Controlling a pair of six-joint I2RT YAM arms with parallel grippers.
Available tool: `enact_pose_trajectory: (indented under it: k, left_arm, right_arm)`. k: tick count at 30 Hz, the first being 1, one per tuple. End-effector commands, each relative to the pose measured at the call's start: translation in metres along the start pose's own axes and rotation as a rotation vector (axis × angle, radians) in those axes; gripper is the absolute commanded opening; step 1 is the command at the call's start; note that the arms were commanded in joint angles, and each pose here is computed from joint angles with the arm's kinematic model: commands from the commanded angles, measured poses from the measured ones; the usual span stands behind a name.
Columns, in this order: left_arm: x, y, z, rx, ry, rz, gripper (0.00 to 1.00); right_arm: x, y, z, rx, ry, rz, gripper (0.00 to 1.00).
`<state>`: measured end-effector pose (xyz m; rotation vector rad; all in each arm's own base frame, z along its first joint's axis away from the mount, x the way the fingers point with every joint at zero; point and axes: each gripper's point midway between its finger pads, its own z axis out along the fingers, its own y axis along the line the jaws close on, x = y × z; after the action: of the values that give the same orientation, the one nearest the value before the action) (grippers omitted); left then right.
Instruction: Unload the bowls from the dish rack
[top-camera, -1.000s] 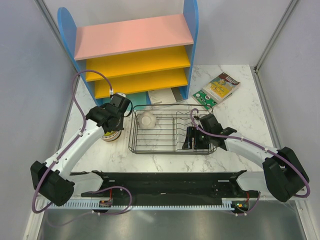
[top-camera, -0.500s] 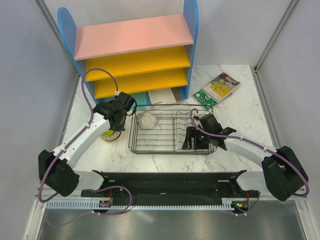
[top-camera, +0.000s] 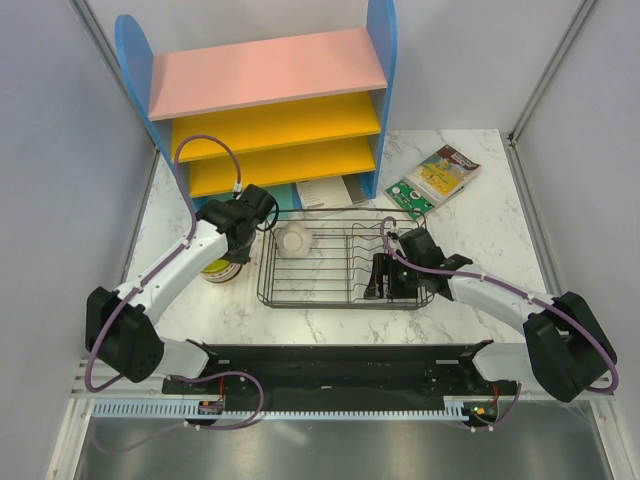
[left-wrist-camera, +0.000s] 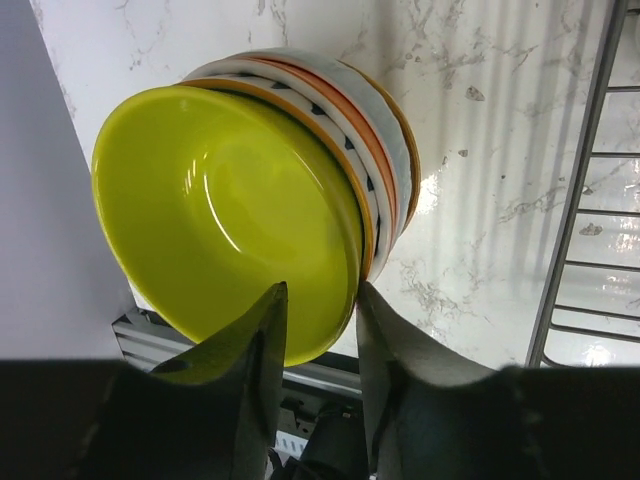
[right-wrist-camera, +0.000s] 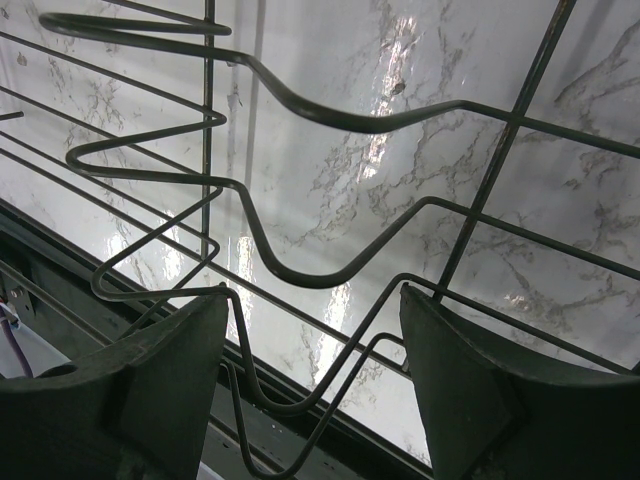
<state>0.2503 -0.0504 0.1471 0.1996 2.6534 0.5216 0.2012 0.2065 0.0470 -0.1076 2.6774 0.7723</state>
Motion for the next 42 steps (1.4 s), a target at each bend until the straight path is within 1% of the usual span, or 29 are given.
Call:
enact_pose_trajectory:
  k: [1, 6, 11, 12, 13, 17, 19, 20, 22, 23, 24, 26, 27, 28, 30, 33, 34, 37, 38, 42]
  left_arm:
    - [-0.018, 0.021, -0.015, -0.076, -0.089, -0.051, 0.41]
    - [-0.029, 0.033, -0.029, -0.091, -0.152, -0.099, 0.44]
    - [-0.04, 0.036, -0.051, -0.031, -0.229, -0.147, 0.44]
    - [-0.041, 0.035, -0.055, -0.009, -0.238, -0.146, 0.46]
    - [-0.042, 0.035, -0.056, -0.003, -0.245, -0.134, 0.5]
    - [-0.035, 0.031, -0.044, -0.022, -0.199, -0.087, 0.5]
    - [-0.029, 0.027, -0.039, -0.014, -0.171, -0.09, 0.48]
    - [-0.03, 0.024, -0.04, -0.001, -0.176, -0.103, 0.48]
    - [-0.033, 0.014, -0.048, 0.078, -0.2, -0.144, 0.48]
    - [-0.043, 0.007, -0.053, 0.13, -0.245, -0.166, 0.48]
    - [-0.047, -0.004, -0.066, 0.232, -0.289, -0.183, 0.48]
    - [-0.054, -0.021, -0.078, 0.362, -0.355, -0.195, 0.53]
    - [-0.067, -0.037, -0.092, 0.483, -0.422, -0.207, 0.56]
    - [-0.066, -0.044, -0.098, 0.54, -0.453, -0.216, 0.6]
    - [-0.073, -0.06, -0.105, 0.633, -0.489, -0.221, 0.61]
    - [-0.068, -0.08, -0.086, 0.638, -0.406, -0.195, 0.62]
    - [-0.066, -0.094, -0.08, 0.647, -0.371, -0.162, 0.62]
    - [-0.067, -0.119, -0.078, 0.644, -0.381, -0.104, 0.63]
    - [-0.068, -0.124, -0.07, 0.617, -0.371, -0.093, 0.63]
    - [-0.079, -0.139, -0.053, 0.606, -0.387, -0.076, 0.66]
  right_arm:
    - [0.006, -0.002, 0.001, -0.004, 0.014, -0.002, 0.77]
    - [0.006, -0.001, 0.001, -0.008, 0.013, 0.002, 0.77]
    - [0.007, -0.002, 0.002, -0.005, 0.018, 0.003, 0.77]
    - [0.007, -0.002, 0.002, -0.005, 0.016, 0.003, 0.77]
    - [0.008, -0.002, 0.003, -0.007, 0.018, 0.003, 0.77]
    - [0.008, -0.002, 0.004, -0.008, 0.018, 0.008, 0.77]
    - [0.008, -0.001, 0.003, -0.01, 0.018, 0.009, 0.77]
    - [0.008, -0.002, 0.003, -0.008, 0.018, 0.011, 0.77]
    - [0.008, -0.002, 0.002, -0.01, 0.014, 0.011, 0.77]
    - [0.008, -0.002, 0.002, -0.01, 0.014, 0.009, 0.77]
    - [0.009, -0.003, 0.003, -0.007, 0.017, 0.012, 0.77]
    - [0.008, -0.003, 0.004, -0.007, 0.019, 0.011, 0.77]
    - [0.007, -0.001, 0.004, -0.01, 0.02, 0.012, 0.77]
    - [0.007, -0.001, 0.004, -0.011, 0.018, 0.014, 0.77]
    - [0.005, 0.001, 0.002, -0.016, 0.011, 0.014, 0.77]
    - [0.003, 0.002, 0.001, -0.016, 0.004, 0.012, 0.77]
    - [0.004, 0.001, 0.002, -0.015, 0.007, 0.013, 0.77]
    - [0.004, 0.001, 0.002, -0.014, 0.008, 0.012, 0.77]
    - [0.002, 0.002, 0.001, -0.016, 0.006, 0.011, 0.77]
    - [0.001, 0.004, -0.001, -0.016, 0.004, 0.004, 0.77]
